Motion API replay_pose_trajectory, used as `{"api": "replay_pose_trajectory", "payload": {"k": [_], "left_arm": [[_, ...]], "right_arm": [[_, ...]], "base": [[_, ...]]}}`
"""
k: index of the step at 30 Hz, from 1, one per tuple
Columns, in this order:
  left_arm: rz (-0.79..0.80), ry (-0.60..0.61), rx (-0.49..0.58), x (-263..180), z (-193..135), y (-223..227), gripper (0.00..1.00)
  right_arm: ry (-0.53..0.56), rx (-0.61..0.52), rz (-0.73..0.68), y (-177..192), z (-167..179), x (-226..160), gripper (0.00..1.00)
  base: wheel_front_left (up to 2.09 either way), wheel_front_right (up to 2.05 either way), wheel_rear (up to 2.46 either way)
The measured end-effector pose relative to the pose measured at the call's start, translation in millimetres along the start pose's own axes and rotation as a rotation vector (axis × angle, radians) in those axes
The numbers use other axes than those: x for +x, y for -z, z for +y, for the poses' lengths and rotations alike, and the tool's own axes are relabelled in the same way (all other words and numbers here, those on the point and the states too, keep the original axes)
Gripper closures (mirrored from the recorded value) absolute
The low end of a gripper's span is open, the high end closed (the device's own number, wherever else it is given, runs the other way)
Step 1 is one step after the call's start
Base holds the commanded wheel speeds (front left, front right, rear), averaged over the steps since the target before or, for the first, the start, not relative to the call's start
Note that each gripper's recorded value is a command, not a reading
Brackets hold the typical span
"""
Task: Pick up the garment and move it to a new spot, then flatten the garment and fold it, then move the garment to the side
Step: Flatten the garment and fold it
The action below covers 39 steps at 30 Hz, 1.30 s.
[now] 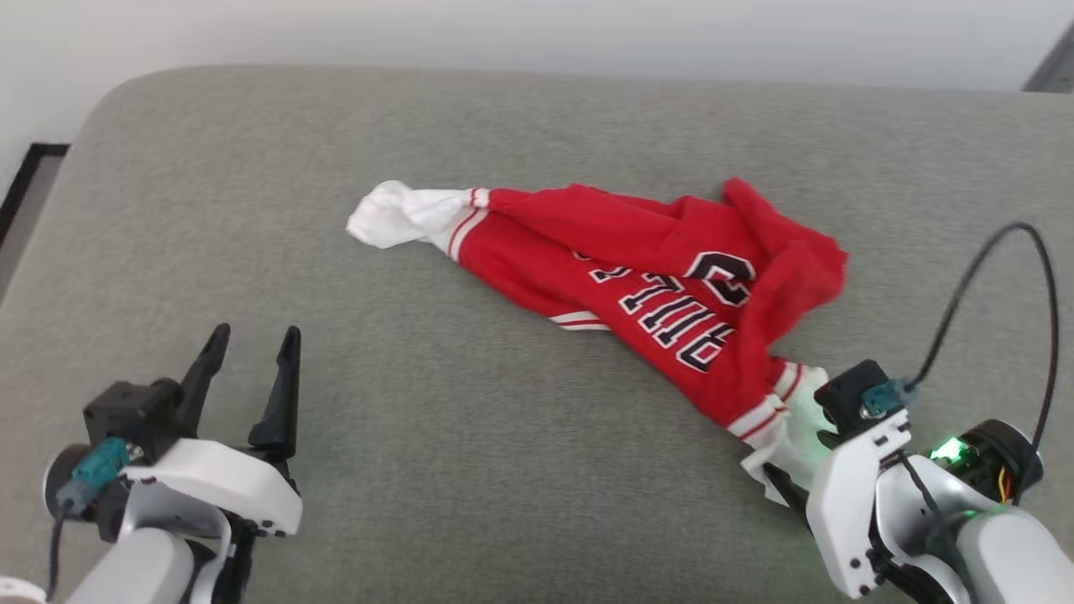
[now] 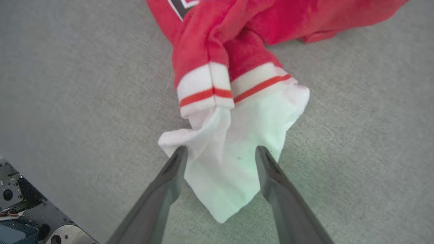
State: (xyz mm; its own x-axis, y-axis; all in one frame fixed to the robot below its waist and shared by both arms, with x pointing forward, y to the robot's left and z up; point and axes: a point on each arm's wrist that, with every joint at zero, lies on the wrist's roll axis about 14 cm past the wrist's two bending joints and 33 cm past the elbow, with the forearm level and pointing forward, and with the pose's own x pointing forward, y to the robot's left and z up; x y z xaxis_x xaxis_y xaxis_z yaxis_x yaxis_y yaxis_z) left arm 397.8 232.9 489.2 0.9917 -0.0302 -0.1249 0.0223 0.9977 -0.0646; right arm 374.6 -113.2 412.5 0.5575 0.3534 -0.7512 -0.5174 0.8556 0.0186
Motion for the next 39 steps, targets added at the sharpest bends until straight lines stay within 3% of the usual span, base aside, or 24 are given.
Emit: {"api": "replay_pose_trajectory", "payload": {"k": [6,7,8,9,19,29,39], "left_arm": [[-0.021,-0.065,-0.036,-16,10,5,0.0],[-0.018,-0.071,-0.04,-19,11,7,0.0],[-0.02,-0.077,-0.047,-21,11,9,0.0],[-0.02,-0.087,-0.054,-24,12,10,0.0],[-0.034,-0.138,-0.102,-47,15,15,0.0],[-0.059,-0.141,-0.127,-57,13,15,0.0],[-0.046,-0.143,-0.15,-61,12,24,0.0]], "right_arm": [[-0.025,-0.079,0.11,13,4,26,0.0],[-0.033,-0.067,0.116,13,4,30,0.27],[-0.036,-0.074,0.111,11,5,32,0.76],[-0.037,-0.086,0.112,9,4,34,1.0],[-0.044,0.063,0.041,-21,-22,13,1.0],[0.139,0.207,-0.046,-47,-107,-28,1.0],[0.209,0.262,0.004,-37,-133,-2,1.0]], "base": [[0.0,0.0,0.0],[0.0,0.0,0.0],[0.0,0.0,0.0],[0.0,0.0,0.0],[0.0,0.0,0.0],[0.0,0.0,0.0],[0.0,0.0,0.0]]}}
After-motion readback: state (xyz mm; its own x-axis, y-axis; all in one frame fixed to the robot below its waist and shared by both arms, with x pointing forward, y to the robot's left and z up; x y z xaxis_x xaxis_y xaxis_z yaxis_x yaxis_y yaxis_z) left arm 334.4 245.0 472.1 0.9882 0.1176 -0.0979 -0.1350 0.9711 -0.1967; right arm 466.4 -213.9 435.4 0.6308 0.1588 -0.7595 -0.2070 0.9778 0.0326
